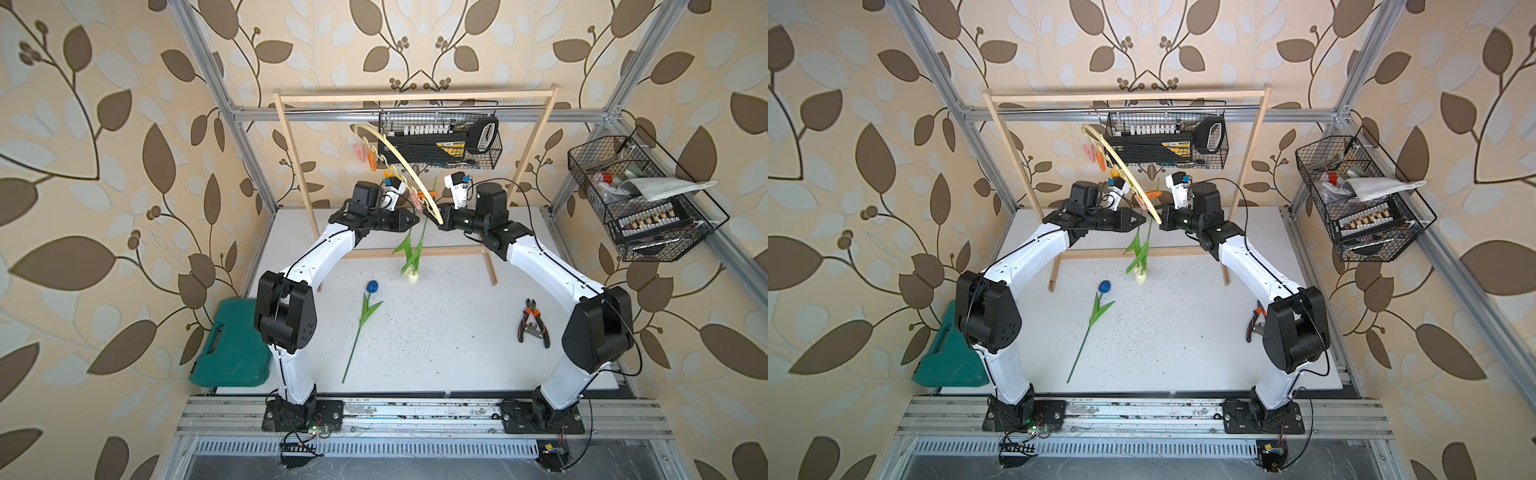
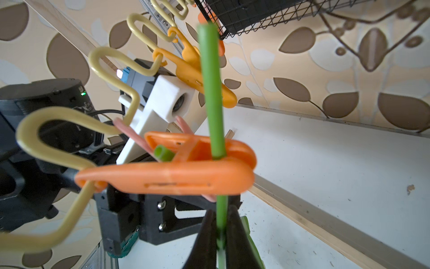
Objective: Dry the flowers on a clothes hanger
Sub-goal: Adjust the flower on the hanger.
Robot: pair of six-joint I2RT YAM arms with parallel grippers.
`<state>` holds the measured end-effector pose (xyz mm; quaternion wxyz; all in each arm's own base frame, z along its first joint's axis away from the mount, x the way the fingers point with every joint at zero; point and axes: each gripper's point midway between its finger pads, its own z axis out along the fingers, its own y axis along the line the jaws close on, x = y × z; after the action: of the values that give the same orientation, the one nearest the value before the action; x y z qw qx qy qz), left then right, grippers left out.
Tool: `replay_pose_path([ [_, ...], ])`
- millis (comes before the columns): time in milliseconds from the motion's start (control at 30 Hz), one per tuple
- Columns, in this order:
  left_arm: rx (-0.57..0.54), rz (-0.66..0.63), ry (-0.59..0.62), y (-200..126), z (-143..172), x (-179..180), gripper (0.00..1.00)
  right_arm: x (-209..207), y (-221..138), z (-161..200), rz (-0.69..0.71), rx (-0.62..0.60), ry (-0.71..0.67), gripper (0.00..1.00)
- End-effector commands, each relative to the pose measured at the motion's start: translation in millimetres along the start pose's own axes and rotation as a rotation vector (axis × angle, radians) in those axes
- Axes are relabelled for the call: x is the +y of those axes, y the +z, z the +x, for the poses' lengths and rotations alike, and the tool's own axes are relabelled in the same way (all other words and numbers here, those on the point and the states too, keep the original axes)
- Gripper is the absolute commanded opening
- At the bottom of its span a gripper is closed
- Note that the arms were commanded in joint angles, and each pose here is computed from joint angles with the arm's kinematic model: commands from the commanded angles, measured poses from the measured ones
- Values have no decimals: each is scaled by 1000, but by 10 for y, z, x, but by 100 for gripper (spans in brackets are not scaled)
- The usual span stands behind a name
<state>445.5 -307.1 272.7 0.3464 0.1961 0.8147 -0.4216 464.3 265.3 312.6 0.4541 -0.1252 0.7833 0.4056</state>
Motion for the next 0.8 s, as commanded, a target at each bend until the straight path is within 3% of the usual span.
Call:
replay_pose_path([
  [0,-61,7,61,-111,-216,-179,21,214,-161,-248,-34,-45,-30,11],
  [767,-54,-33,62,-225,-169,-185,19,292,-234,-424,-36,-54,-22,12],
])
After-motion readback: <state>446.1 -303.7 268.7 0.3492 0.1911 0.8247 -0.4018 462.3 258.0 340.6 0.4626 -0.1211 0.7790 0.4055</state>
